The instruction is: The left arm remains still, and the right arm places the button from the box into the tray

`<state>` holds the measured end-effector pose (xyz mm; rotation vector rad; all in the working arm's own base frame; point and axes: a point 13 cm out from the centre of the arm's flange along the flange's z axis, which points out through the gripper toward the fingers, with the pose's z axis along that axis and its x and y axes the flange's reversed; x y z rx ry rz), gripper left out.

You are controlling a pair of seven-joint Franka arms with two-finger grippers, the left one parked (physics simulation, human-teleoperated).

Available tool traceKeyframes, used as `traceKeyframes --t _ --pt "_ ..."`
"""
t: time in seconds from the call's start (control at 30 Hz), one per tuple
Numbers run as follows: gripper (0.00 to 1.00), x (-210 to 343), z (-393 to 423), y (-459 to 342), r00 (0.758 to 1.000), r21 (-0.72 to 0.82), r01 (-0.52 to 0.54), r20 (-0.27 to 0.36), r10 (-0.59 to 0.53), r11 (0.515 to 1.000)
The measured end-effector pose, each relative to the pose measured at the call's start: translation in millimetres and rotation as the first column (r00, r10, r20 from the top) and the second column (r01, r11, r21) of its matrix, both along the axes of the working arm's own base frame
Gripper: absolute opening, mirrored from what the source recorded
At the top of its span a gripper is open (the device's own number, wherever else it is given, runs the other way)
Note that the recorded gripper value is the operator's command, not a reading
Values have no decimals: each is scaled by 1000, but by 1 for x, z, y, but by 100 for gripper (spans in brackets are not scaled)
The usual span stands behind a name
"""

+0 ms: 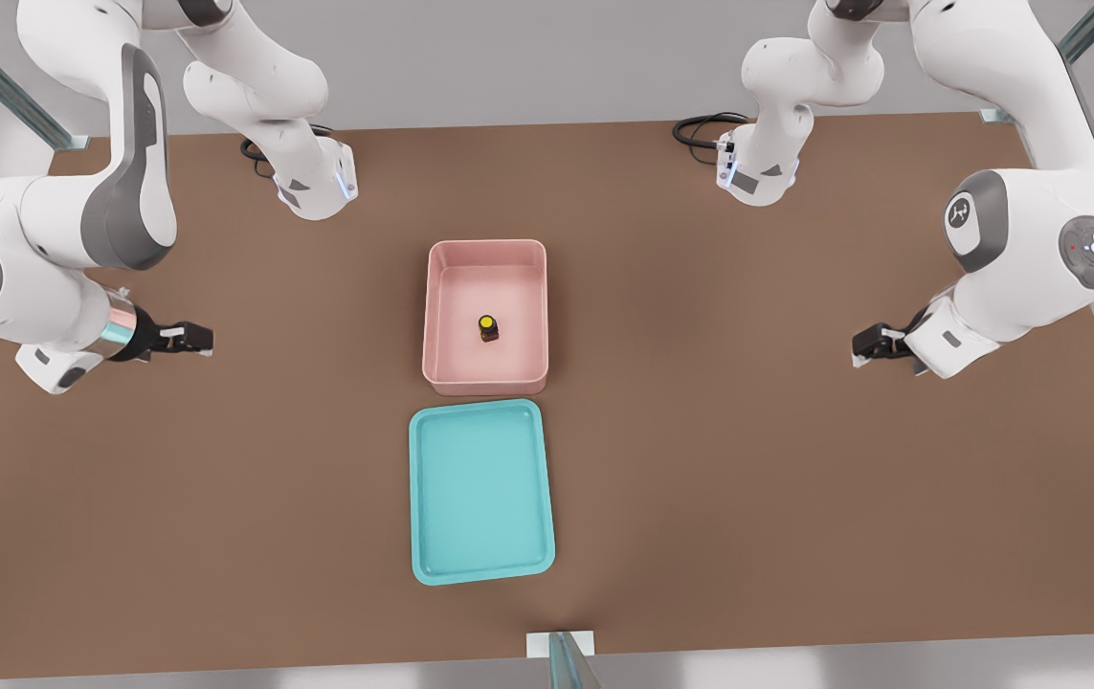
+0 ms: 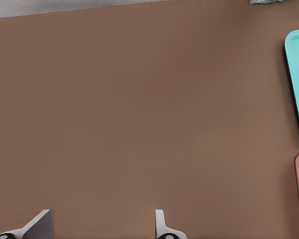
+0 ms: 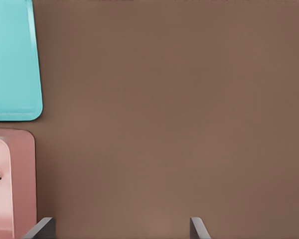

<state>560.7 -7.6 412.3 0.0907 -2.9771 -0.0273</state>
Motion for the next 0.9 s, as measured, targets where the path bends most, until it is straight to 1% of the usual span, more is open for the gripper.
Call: traceKeyframes --t 0.07,0.1,0.13,0.2,0.23,0.27,0.33,0.43,0.5,0.57,0.67,0.7,0.9 --pt "100 1 0 6 1000 3 -4 4 4 1000" --pt "100 3 -6 24 1000 10 -18 -2 18 1000" --pt "100 4 -15 59 998 12 -58 -13 58 998" --pt "100 -2 -32 160 985 9 -170 -23 170 985" --pt "100 -9 -39 201 979 6 -204 -23 204 979" --pt "100 -18 -46 232 976 4 -215 -22 215 977" --pt "100 -35 -61 269 980 -3 -195 -25 195 981" --pt "100 -96 -112 317 985 -22 -161 -59 160 987" --pt "100 -133 -141 346 989 -35 -133 -61 131 990" --pt "100 -157 -162 363 995 -42 -88 -45 86 995" --pt "100 -160 -174 375 999 -24 -44 -6 44 999" --pt "100 -162 -177 376 999 -22 -33 -1 33 999" --pt "100 -195 -229 402 999 -12 -2 -47 1 1000"
